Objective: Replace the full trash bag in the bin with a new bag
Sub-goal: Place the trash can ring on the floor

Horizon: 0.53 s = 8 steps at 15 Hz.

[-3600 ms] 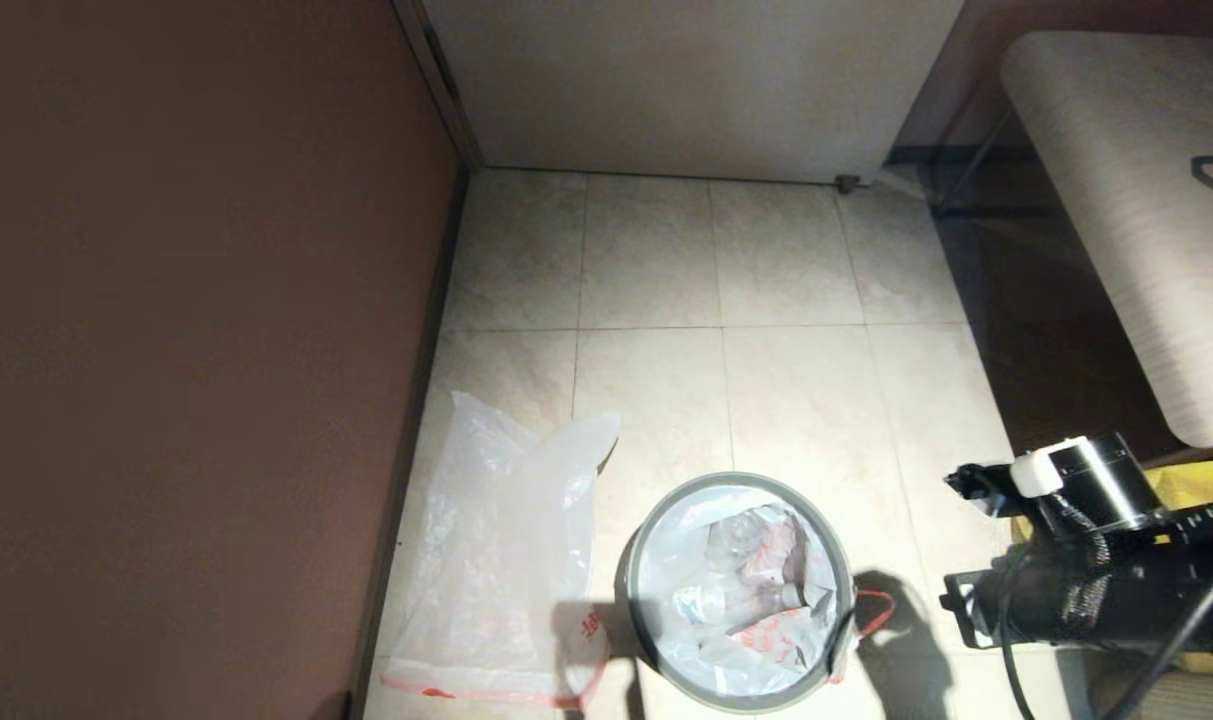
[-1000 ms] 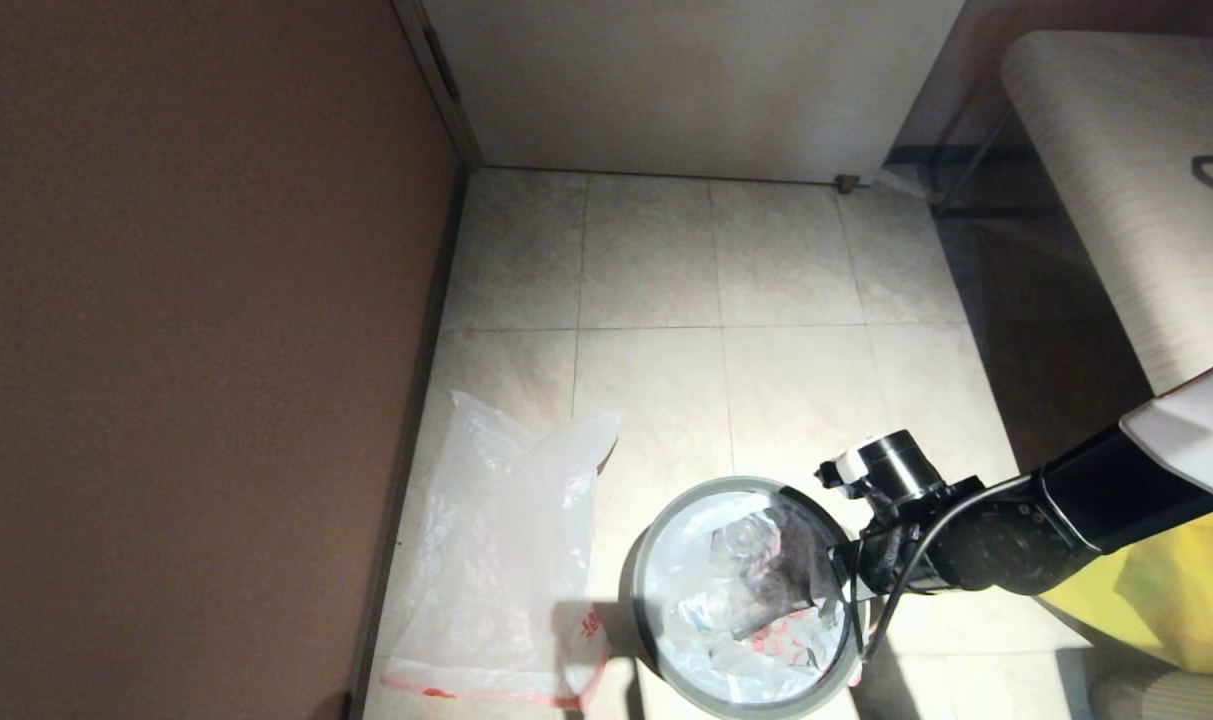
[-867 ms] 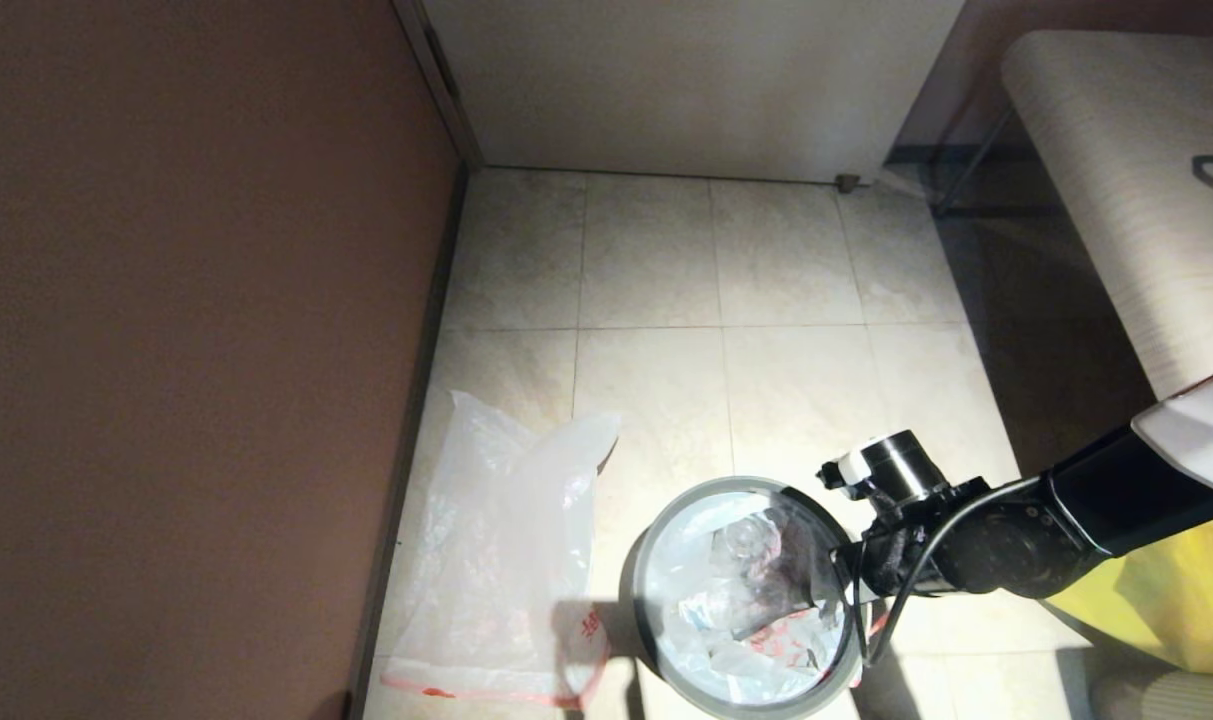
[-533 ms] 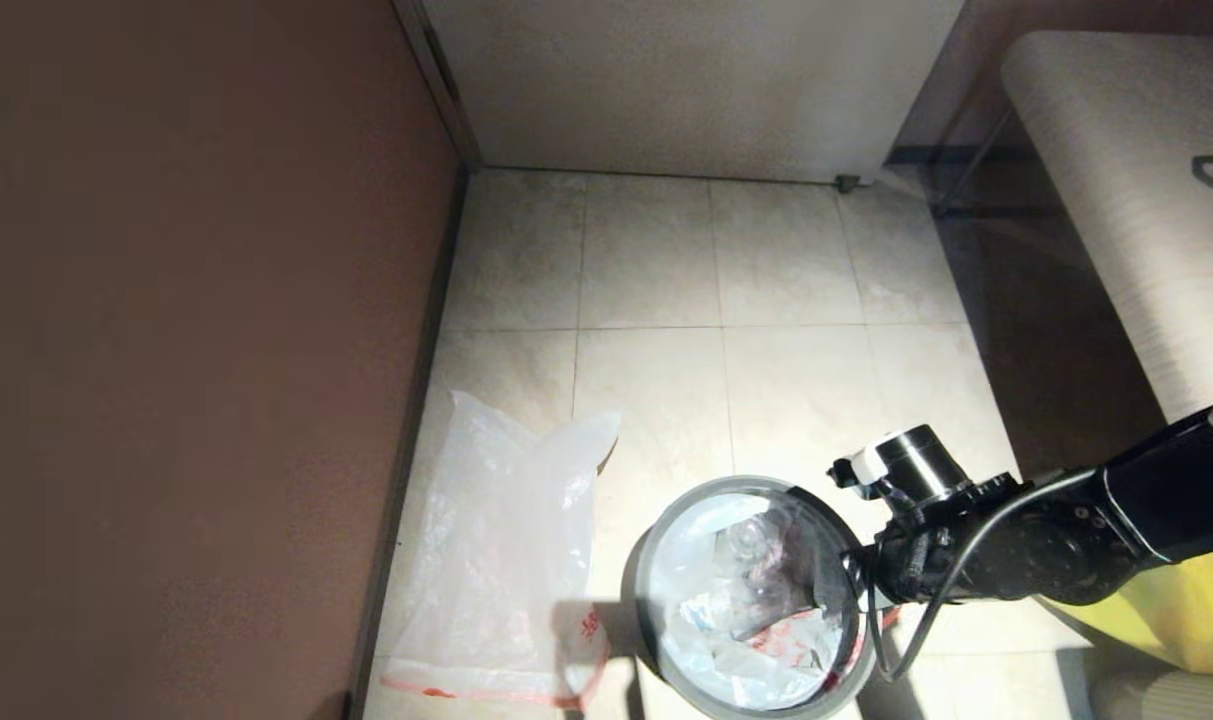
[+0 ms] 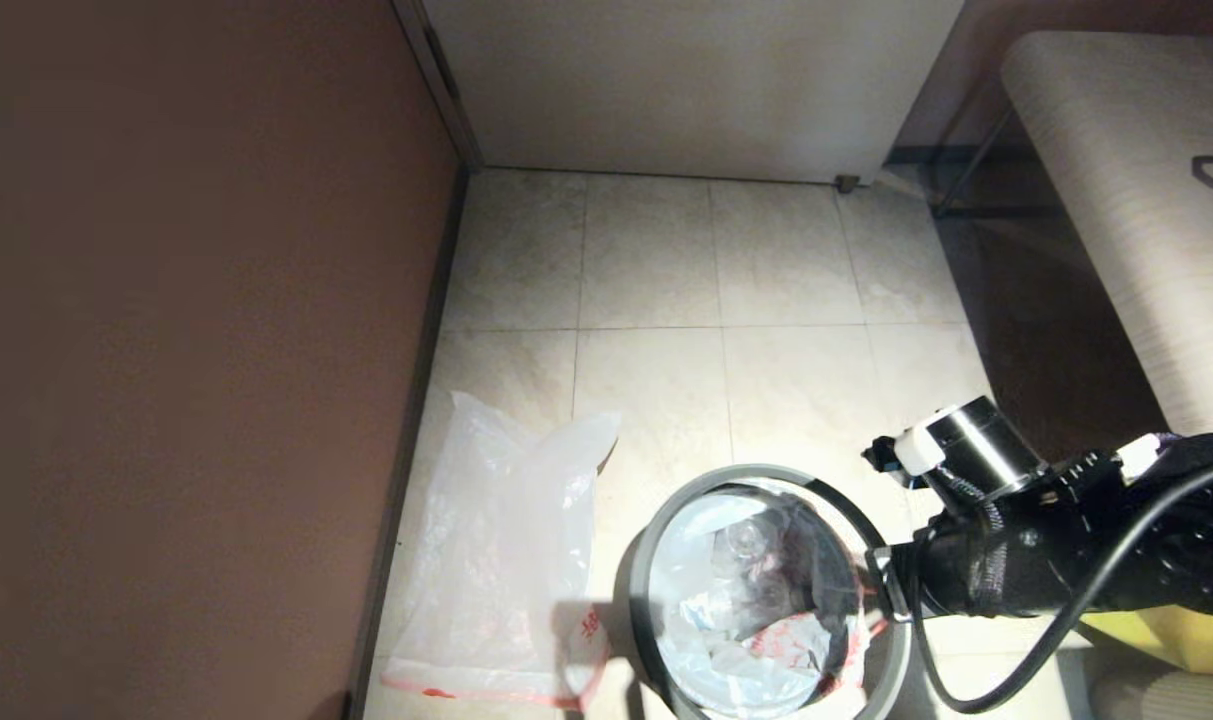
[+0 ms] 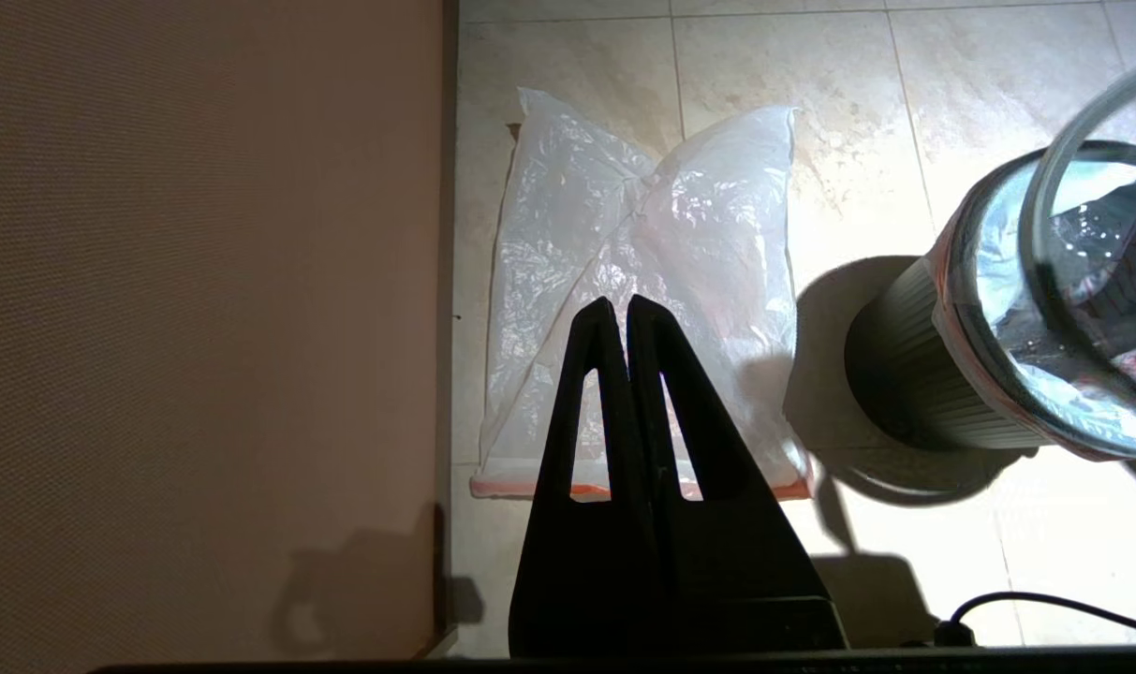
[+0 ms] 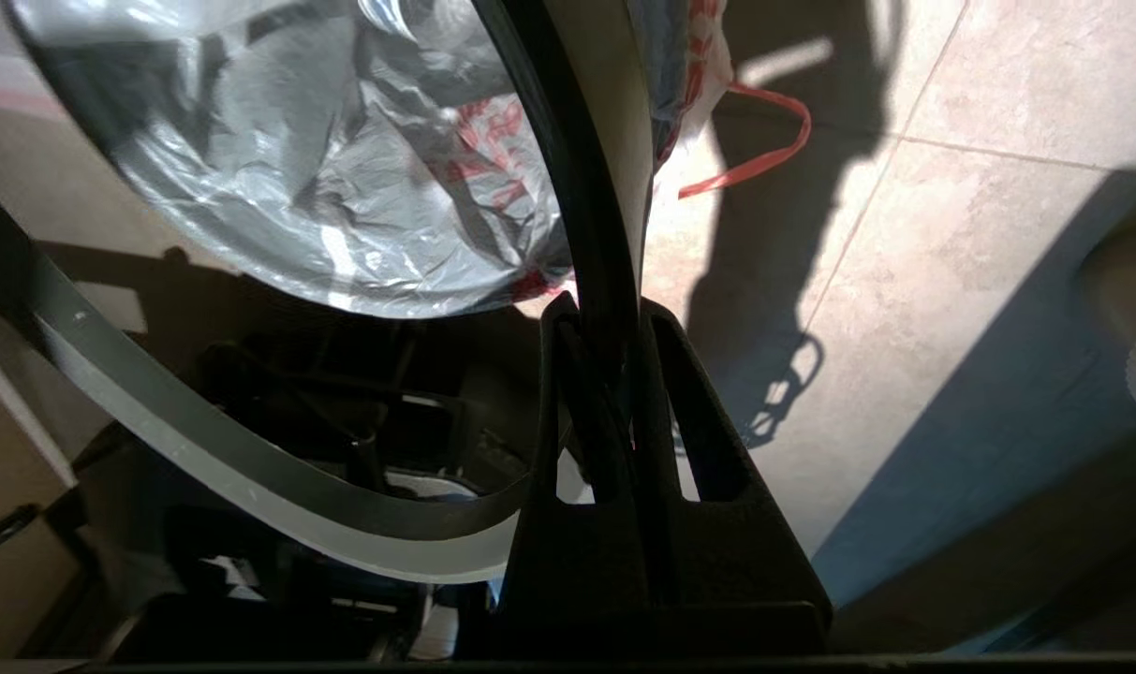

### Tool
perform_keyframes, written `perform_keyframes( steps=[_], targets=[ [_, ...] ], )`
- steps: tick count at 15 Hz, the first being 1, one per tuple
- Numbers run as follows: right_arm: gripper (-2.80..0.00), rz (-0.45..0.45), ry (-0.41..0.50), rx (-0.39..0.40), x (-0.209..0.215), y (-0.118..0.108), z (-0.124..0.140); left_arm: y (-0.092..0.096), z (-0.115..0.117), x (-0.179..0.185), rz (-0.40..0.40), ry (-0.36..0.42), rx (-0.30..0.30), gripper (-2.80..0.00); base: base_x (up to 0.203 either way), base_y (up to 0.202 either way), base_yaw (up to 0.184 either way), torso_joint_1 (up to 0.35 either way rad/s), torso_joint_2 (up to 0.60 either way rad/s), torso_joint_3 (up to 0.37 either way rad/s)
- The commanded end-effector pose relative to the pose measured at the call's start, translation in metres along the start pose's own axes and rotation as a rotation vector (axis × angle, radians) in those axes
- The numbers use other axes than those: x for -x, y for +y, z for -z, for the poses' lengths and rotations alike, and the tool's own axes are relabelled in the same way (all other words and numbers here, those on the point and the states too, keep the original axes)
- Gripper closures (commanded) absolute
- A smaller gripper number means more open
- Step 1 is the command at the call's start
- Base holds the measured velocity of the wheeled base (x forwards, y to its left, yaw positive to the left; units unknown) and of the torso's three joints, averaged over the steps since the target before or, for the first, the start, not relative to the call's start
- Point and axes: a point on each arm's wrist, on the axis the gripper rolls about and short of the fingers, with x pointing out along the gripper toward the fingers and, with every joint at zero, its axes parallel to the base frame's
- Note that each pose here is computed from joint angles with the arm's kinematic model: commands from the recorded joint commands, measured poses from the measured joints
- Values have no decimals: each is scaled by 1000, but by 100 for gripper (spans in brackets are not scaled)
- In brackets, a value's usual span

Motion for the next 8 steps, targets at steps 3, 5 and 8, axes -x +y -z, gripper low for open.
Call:
perform_keyframes(
  steps=[3,5,8],
  targets=[
    [0,-6,-84,-61,39,-13,-21,0,0,0,-1,-2,0,0,0,0,0,0,0,0],
    [0,24,-100,-141,59,-38,-46,0,0,0,0,-2,-1,0,0,0,0,0,0,0],
    [0,78,-56,-252,74,-93,-60,0,0,0,0,-2,-1,0,0,0,0,0,0,0]
  ],
)
